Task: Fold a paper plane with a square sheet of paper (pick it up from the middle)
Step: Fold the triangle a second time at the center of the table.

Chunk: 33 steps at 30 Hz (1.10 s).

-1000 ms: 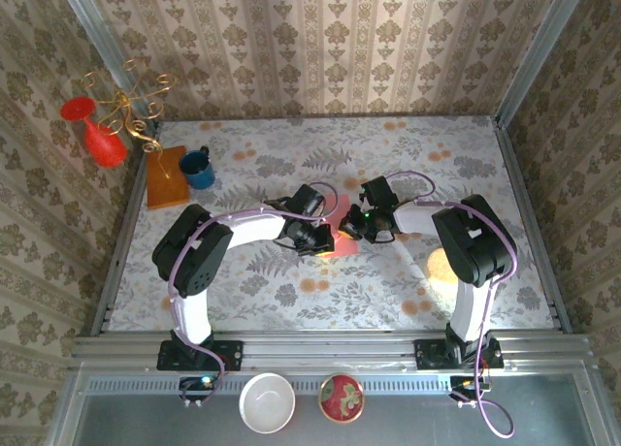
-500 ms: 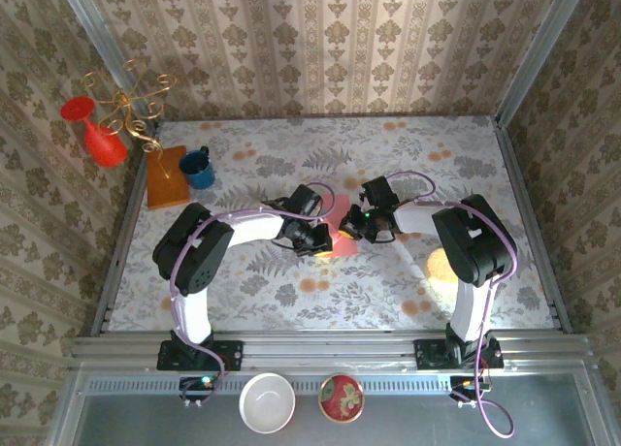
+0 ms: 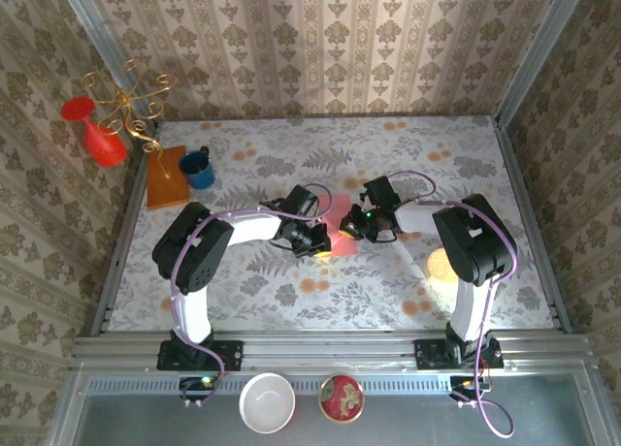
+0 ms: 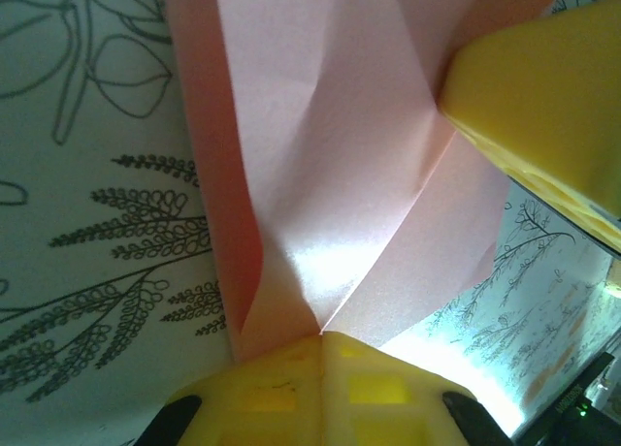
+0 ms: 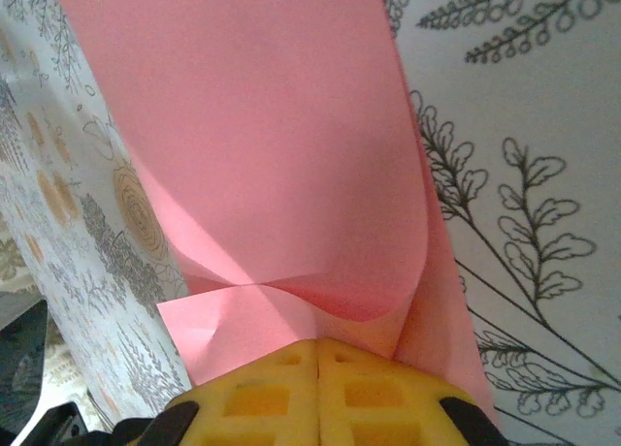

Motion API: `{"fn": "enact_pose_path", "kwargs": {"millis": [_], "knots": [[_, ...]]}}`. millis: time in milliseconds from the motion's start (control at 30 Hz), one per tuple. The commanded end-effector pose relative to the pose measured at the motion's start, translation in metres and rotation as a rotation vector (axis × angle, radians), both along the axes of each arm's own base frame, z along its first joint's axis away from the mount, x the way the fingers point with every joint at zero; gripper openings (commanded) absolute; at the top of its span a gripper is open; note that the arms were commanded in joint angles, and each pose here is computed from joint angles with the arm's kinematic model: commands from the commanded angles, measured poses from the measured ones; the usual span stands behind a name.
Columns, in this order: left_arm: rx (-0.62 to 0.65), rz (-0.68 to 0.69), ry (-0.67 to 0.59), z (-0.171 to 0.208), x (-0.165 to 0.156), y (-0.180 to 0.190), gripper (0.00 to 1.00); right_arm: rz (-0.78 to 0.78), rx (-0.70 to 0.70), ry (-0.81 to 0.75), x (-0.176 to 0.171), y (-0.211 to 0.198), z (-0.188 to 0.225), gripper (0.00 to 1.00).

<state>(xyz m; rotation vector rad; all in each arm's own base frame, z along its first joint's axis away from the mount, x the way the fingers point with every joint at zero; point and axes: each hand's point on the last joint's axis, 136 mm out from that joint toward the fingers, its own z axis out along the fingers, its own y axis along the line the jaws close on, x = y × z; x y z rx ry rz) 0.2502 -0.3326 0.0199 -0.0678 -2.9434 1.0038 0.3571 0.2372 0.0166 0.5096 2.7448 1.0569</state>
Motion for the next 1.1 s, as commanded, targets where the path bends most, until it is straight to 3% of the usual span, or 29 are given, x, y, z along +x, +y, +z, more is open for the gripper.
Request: {"fn": "enact_pose_path", "kwargs": {"millis": [0,533,867,1067], "knots": [[0.085,0.019,0.086,-0.026,-0.016,0.019,0.06,0.054,-0.020,-0.070,0.001,-0.005,0.022,0.12],[0.065,0.012,0.083,-0.024,-0.015,0.016,0.05,0.160,0.004,-0.048,-0.025,0.031,0.019,0.08],[0.053,0.012,0.073,-0.020,-0.014,0.014,0.05,0.137,-0.058,0.014,-0.026,0.024,-0.008,0.07],[-0.003,0.010,0.010,0.006,-0.006,0.007,0.05,0.122,-0.109,0.040,-0.029,0.015,-0.018,0.07]]}}
